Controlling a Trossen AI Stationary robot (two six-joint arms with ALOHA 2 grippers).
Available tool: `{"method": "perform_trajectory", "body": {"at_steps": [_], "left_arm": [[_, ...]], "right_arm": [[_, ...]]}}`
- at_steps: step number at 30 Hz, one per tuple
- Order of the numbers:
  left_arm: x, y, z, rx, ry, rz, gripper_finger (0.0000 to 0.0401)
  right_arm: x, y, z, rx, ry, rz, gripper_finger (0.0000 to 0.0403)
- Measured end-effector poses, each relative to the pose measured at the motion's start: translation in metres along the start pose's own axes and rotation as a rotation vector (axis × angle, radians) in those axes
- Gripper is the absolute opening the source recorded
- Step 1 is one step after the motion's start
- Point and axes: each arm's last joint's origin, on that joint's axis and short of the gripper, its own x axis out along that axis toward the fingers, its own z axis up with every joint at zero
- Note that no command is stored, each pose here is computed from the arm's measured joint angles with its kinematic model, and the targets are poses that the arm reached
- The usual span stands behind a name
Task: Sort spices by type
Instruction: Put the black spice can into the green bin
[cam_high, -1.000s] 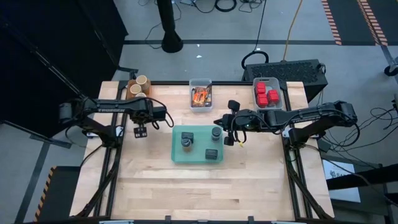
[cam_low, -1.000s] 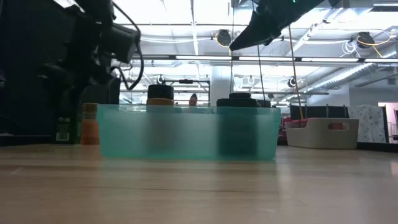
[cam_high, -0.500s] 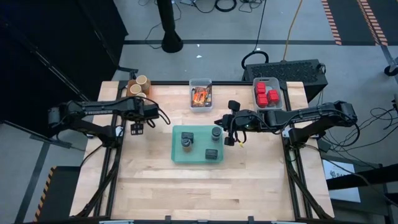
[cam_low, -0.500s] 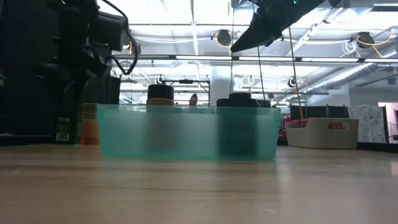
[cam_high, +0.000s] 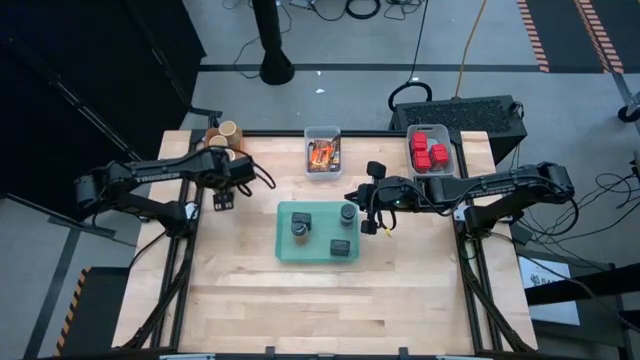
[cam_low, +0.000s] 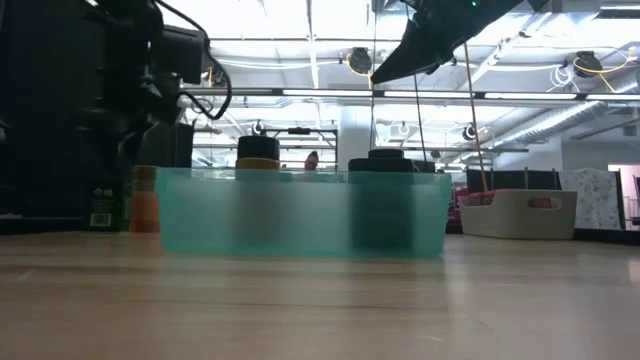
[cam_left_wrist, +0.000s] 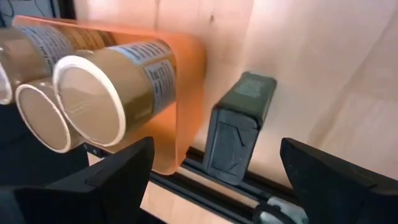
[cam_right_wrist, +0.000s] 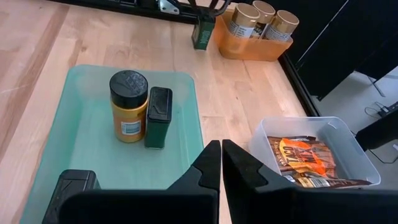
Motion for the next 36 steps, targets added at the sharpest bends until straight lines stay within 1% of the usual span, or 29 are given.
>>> {"method": "perform_trajectory", "body": {"at_steps": [4, 8, 14, 16, 18, 21, 28, 31, 33, 36], "left_arm": [[0.008, -0.004, -0.003, 0.043, 0.027, -0.016, 0.0349], [0.019, -0.01, -0.008, 0.06, 0.06, -0.026, 0.0349], [0.03, -0.015, -0.008, 0.061, 0.037, -0.021, 0.0348], [0.031, -0.016, -0.008, 0.06, 0.035, -0.023, 0.0341], [0.032, -0.016, -0.008, 0.061, 0.036, -0.024, 0.0325], [0.032, -0.016, -0.008, 0.059, 0.032, -0.024, 0.029], [0.032, -0.016, -0.008, 0.057, 0.03, -0.034, 0.0184], [0.031, -0.016, -0.008, 0.057, 0.029, -0.034, 0.0146], [0.031, -0.016, -0.008, 0.056, 0.028, -0.034, 0.0131], [0.031, -0.016, -0.008, 0.05, 0.029, -0.034, 0.0131]], "right_arm": [[0.0, 0.0, 0.0, 0.0, 0.0, 0.0, 0.0], [0.0, 0.0, 0.0, 0.0, 0.0, 0.0, 0.0], [0.0, 0.0, 0.0, 0.0, 0.0, 0.0, 0.0], [0.0, 0.0, 0.0, 0.0, 0.0, 0.0, 0.0], [0.0, 0.0, 0.0, 0.0, 0.0, 0.0, 0.0], [0.0, 0.0, 0.0, 0.0, 0.0, 0.0, 0.0], [0.0, 0.0, 0.0, 0.0, 0.0, -0.001, 0.0], [0.0, 0.0, 0.0, 0.0, 0.0, -0.001, 0.0], [0.0, 0.0, 0.0, 0.0, 0.0, -0.001, 0.0], [0.0, 0.0, 0.0, 0.0, 0.0, -0.001, 0.0]]}}
